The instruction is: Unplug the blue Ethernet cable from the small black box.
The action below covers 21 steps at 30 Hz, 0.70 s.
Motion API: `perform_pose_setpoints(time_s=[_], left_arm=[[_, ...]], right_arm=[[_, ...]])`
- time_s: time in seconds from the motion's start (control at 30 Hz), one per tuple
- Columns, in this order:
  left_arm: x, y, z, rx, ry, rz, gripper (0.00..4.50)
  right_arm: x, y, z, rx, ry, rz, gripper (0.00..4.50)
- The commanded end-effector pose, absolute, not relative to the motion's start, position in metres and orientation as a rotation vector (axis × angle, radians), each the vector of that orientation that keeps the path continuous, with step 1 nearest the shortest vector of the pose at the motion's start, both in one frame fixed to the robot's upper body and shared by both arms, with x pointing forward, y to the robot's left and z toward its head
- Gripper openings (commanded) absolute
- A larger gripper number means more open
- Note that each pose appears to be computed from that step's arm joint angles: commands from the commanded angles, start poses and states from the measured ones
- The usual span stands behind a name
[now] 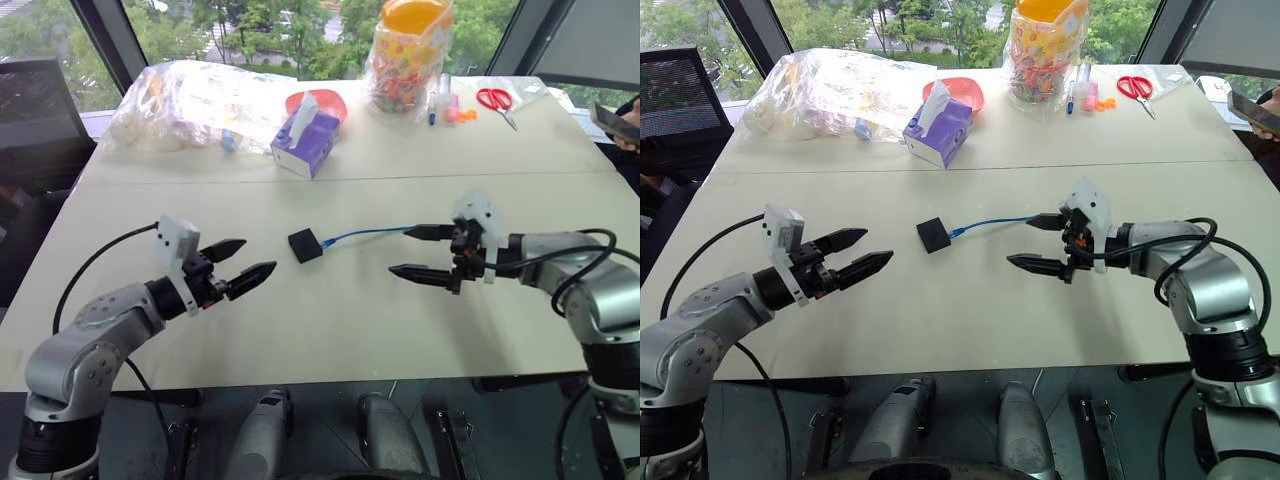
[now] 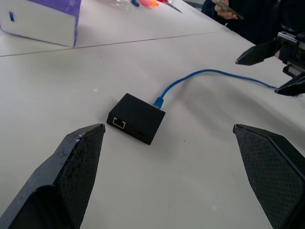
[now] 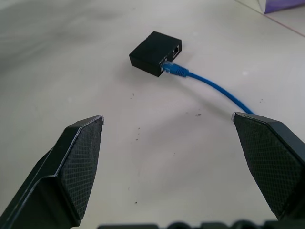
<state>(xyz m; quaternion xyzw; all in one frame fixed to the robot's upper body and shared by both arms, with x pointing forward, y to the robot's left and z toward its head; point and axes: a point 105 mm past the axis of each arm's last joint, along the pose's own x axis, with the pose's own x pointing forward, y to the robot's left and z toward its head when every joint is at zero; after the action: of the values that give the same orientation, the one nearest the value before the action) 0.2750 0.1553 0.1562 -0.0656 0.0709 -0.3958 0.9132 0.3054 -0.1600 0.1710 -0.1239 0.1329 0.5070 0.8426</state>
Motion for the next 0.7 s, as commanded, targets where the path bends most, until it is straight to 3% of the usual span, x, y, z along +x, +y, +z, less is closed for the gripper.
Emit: perform_pose_setpoints(time_s=[0.03, 0.3, 0.7], left_arm=[[0.277, 0.159, 0.163, -0.115, 0.114, -0.822, 4.49], [0.276, 0.161, 0.158, -0.071, 0.164, -0.866, 4.49], [0.275, 0.172, 0.162, -0.05, 0.173, -0.855, 4.49]], right_arm=[[0.306, -0.157, 0.191, -0.298, 0.219, 1.085, 4.5], [0.315, -0.156, 0.206, -0.352, 0.194, 1.109, 4.5], [0.321, -0.146, 0.201, -0.443, 0.163, 1.109, 4.5]])
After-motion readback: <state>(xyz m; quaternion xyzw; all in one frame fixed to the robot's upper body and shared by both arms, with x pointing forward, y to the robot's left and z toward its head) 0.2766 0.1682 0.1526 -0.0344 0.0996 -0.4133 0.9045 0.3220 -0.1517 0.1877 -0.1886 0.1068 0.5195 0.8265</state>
